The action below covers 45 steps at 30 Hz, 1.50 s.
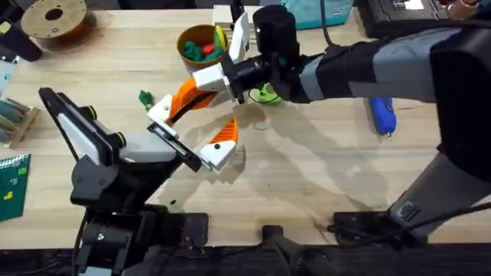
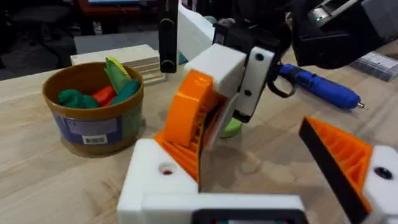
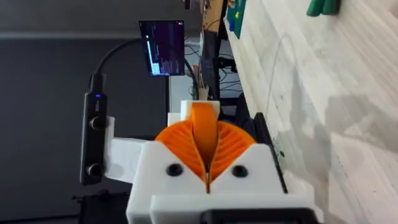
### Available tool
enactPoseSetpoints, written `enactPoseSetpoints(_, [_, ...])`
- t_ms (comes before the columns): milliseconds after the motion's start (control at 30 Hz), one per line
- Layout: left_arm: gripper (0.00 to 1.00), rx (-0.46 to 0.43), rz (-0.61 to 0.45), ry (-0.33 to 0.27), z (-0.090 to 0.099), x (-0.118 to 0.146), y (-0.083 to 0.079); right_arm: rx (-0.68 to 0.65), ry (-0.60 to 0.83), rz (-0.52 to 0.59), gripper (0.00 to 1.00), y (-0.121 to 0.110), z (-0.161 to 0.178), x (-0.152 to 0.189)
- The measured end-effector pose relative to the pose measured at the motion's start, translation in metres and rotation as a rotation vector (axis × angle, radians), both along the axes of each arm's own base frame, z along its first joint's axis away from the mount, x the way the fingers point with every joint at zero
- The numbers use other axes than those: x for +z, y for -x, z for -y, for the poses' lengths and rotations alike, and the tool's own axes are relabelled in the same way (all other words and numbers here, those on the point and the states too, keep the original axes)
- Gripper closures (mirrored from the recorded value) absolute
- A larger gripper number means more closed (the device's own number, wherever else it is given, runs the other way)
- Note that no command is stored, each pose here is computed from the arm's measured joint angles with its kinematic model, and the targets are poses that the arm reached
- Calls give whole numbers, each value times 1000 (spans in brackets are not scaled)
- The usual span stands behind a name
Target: Pick up the gripper from the table and insert it into the empty holder that is missing its gripper. Then pick up a screw, insert it into the mounting hole, and use the screwdriver to tighten it. Finally, clean up the table by picking up the vegetable and placing it into the bucket.
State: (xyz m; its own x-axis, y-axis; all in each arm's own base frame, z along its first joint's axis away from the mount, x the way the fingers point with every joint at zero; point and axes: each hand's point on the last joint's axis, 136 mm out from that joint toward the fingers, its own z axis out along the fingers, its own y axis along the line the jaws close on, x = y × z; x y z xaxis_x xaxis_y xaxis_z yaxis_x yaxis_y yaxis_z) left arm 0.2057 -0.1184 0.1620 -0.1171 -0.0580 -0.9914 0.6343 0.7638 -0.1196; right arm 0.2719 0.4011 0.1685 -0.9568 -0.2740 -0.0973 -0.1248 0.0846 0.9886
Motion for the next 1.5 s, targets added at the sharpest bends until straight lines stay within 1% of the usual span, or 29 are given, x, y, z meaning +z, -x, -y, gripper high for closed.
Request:
enactPoseSetpoints(200, [13, -5, 3, -3, 1, 0, 1, 14, -7, 6, 989, 1, 2, 1])
enactPoseSetpoints(600, [13, -73, 10, -6, 10, 1, 8, 78, -24, -14, 989, 6, 12, 0])
enactPoseSetpoints(1400, [13, -74, 8, -6, 10, 1, 9, 79, -24, -12, 989, 7, 11, 0])
enactPoseSetpoints(1467, [13, -74, 9, -6, 10, 1, 9, 80, -25, -12, 967, 7, 11, 0])
enactPoseSetpoints(1500, [13, -74, 9, -6, 10, 1, 9, 82, -26, -12, 912, 7, 11, 1])
